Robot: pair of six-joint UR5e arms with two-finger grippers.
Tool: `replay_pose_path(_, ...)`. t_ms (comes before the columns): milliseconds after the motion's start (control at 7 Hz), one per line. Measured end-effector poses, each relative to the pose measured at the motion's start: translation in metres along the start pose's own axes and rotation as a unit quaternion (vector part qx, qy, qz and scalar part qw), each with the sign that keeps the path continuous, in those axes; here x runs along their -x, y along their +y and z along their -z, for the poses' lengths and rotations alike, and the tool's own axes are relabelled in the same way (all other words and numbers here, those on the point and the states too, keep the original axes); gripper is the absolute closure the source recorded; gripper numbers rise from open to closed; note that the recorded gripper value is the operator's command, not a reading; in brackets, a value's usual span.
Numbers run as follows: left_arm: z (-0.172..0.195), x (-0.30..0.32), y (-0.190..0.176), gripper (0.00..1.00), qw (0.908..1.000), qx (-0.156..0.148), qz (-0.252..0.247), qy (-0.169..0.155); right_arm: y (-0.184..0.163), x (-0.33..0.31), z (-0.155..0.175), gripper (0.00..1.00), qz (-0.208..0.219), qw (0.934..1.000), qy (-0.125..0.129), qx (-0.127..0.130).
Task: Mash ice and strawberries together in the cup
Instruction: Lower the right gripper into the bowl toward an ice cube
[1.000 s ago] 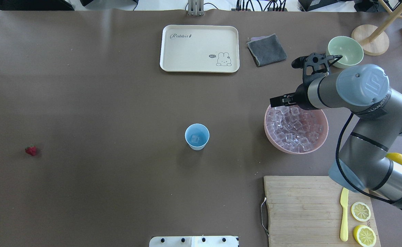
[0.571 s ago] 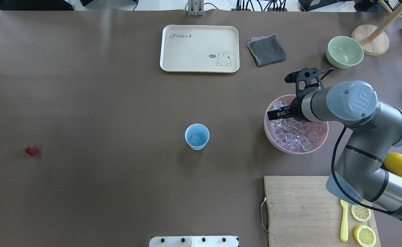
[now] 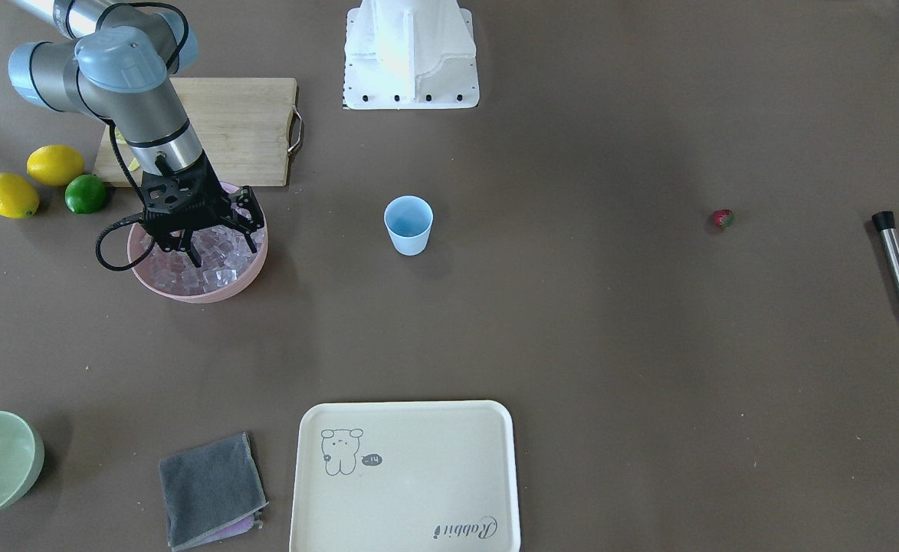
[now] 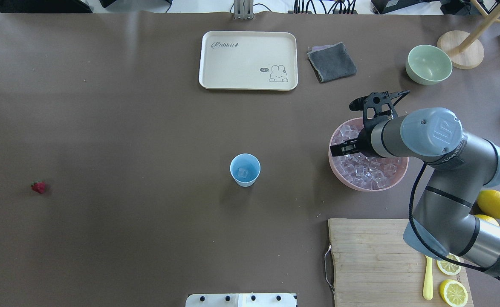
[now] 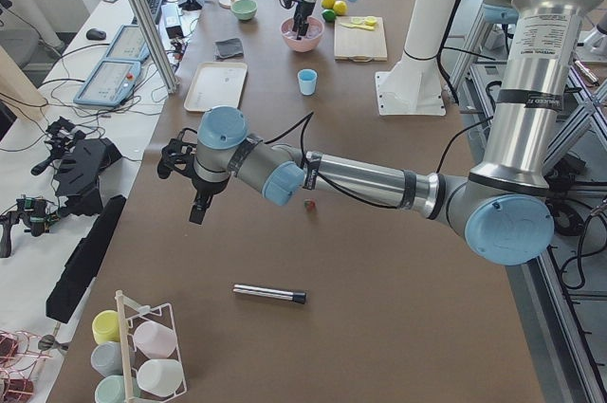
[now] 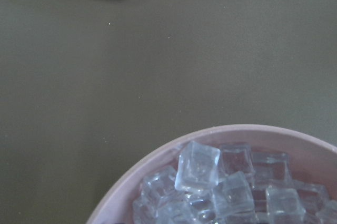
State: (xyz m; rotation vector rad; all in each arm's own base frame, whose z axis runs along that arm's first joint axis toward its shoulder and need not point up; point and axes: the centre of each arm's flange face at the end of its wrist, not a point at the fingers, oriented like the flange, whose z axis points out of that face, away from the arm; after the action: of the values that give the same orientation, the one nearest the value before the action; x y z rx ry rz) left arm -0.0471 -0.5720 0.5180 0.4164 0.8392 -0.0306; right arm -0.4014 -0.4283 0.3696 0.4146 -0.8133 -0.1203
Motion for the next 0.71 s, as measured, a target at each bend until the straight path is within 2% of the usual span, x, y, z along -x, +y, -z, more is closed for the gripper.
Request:
replay_pose_path(286,0.0002,0.0005,0.0026,0.02,1.0000,0.000,0.000,0.000,0.0005,0.0001,-0.0014,0.23,0.009,1.0000,0.001,0.001)
replay_pose_path(714,0.0008,0.0002,0.0033,0.02,1.0000,-0.003,-0.002,0.001,0.0006,-0.0019,-0.0022,0.96,0.012,0.9999,0.003,0.000)
